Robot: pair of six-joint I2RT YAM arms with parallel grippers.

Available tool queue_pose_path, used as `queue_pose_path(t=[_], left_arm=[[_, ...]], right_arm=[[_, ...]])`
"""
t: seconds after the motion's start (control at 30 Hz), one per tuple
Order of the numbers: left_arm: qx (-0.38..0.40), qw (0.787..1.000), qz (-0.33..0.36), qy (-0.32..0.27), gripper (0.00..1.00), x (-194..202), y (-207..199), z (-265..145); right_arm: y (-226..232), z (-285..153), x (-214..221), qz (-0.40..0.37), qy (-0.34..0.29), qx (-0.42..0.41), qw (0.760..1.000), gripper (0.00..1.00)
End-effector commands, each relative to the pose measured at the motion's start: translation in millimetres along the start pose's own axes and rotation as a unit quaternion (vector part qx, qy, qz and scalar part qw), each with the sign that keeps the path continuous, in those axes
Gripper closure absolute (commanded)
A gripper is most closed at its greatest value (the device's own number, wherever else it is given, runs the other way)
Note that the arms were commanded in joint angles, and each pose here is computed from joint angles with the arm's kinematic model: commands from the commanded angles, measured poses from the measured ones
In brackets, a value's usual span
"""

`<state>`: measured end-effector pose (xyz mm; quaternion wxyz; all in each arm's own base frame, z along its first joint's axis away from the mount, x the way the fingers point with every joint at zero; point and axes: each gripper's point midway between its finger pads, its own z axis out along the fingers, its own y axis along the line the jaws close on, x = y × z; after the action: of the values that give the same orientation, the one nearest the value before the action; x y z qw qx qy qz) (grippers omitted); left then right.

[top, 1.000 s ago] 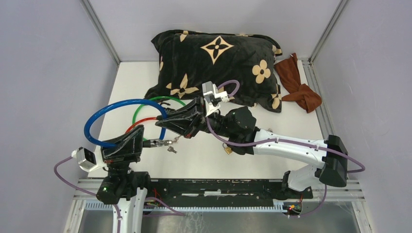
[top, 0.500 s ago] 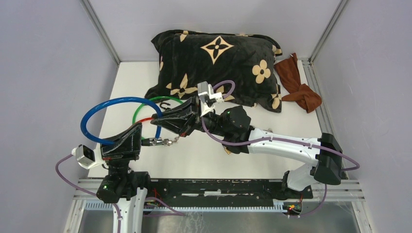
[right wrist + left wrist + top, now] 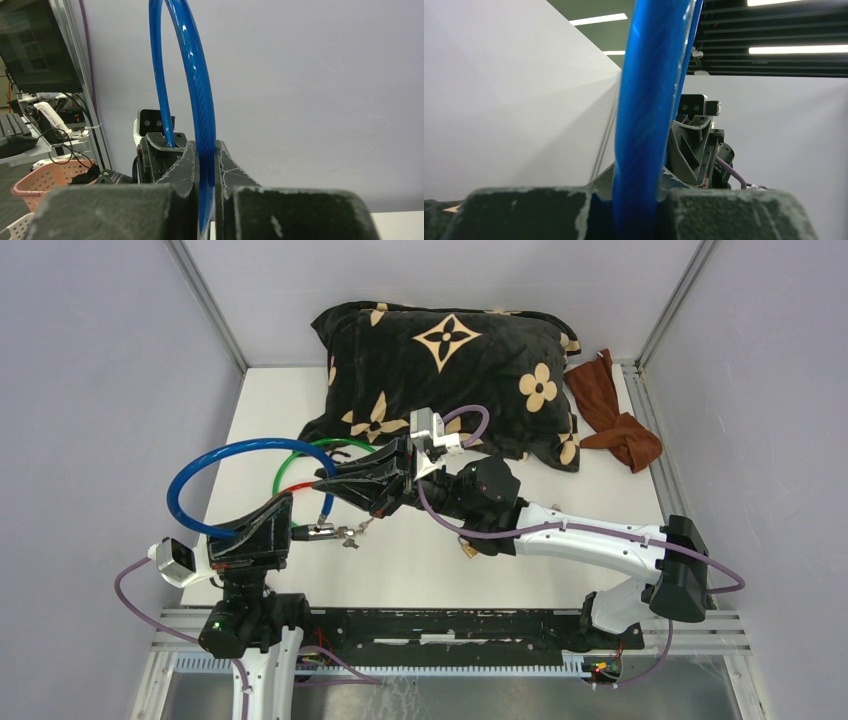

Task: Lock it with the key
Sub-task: Lock the lock.

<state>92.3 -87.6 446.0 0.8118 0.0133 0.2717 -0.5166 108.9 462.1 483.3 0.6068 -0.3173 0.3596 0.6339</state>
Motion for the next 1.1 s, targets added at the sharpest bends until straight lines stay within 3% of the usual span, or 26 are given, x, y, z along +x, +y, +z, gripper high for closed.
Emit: queue_pose_path(t=[0.0,0.77,0.9,1.07], left_arm=[[0.019,1.000,0.000,-0.023,0.98,-15,-17,5],[0.000,0.999,-0.008,-0.048,0.98,-23,-10,6],[0.001,0.998,-0.003,-0.055,0.98,-26,-11,7],[0.001,0.999,0.001,-0.053,0.98,-25,-10,7]], right_arm=[[9,6,-28,0.009,-0.041,-0.012,0.999,1.00],[10,1,12,0.081,-0.031,-0.026,0.996,1.00],[11,0,17,0.080,-0.019,-0.027,0.996,0.85],[11,-5,26,0.079,0.000,-0.023,0.997,0.81]])
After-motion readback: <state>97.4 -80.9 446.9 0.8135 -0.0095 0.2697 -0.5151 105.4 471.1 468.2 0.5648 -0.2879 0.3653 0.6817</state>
